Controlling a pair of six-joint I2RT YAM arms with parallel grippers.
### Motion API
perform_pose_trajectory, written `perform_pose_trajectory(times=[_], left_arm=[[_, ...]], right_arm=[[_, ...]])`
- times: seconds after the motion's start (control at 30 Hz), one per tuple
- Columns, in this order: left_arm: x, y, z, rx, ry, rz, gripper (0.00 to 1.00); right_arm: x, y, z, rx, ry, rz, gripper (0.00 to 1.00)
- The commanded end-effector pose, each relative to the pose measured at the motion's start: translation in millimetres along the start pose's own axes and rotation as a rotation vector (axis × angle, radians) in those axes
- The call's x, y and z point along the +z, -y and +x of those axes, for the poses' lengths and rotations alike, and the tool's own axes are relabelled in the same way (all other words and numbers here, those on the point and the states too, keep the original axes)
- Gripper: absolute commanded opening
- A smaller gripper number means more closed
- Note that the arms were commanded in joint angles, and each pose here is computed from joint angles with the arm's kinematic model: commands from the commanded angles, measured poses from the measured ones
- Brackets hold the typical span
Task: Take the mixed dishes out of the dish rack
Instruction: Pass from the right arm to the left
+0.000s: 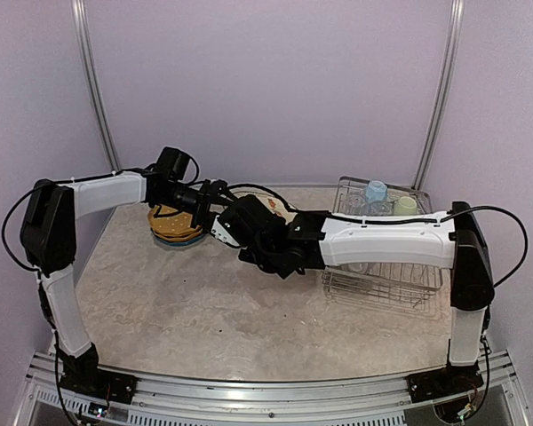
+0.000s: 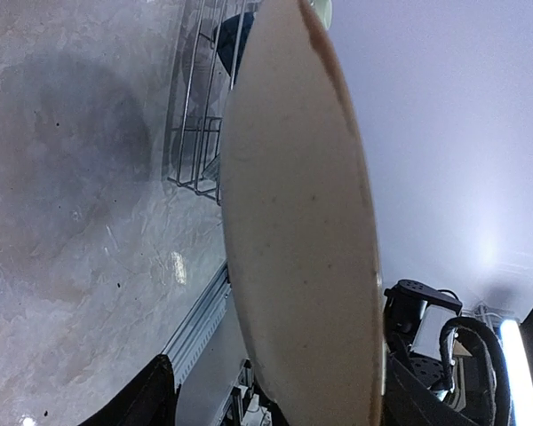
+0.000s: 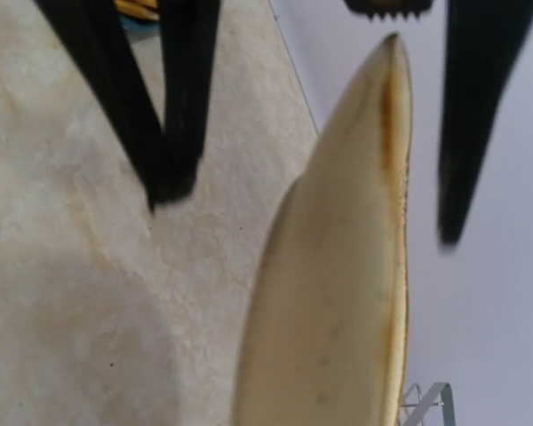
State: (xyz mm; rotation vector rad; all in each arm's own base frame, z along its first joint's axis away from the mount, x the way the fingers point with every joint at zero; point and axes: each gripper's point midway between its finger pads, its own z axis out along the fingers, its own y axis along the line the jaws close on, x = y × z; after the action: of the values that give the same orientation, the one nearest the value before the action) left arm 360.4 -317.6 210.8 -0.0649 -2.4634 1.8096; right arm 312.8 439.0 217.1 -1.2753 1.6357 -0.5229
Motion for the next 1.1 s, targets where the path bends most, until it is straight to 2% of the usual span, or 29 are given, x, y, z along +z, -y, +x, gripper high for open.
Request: perform_pose_trajectory(times=[0.0, 0.3, 0.57, 0.77, 0.93, 1.0, 1.07], left_arm=[[16, -3, 7, 0.002, -0.044, -0.01, 0.66], [16, -3, 8, 0.004, -0.039, -0.014, 0.34], [12, -3, 6, 0.007, -0.028, -0.011, 0.12], [-3, -10, -8, 0.003, 0.03, -0.034, 0.02], [-20, -19, -20, 0.004, 0.093, -0.075, 0.0], [-27, -21, -25, 0.006, 0.118, -0.087, 0.0], [-36, -24, -31, 0.006, 0.147, -0.101, 0.0]], right_arm=[[-8, 29, -23, 0.059, 0.042, 0.12, 0.0], [-2, 20, -21, 0.042, 0.031, 0.116, 0.0], [0, 17, -21, 0.045, 0.03, 0.114, 0.0], [-2, 18, -21, 0.062, 0.034, 0.106, 0.32], [-5, 17, -20, 0.077, 0.041, 0.086, 0.74], [-7, 18, -19, 0.086, 0.043, 0.084, 0.84], [-10, 21, -18, 0.099, 0.045, 0.085, 0.88]])
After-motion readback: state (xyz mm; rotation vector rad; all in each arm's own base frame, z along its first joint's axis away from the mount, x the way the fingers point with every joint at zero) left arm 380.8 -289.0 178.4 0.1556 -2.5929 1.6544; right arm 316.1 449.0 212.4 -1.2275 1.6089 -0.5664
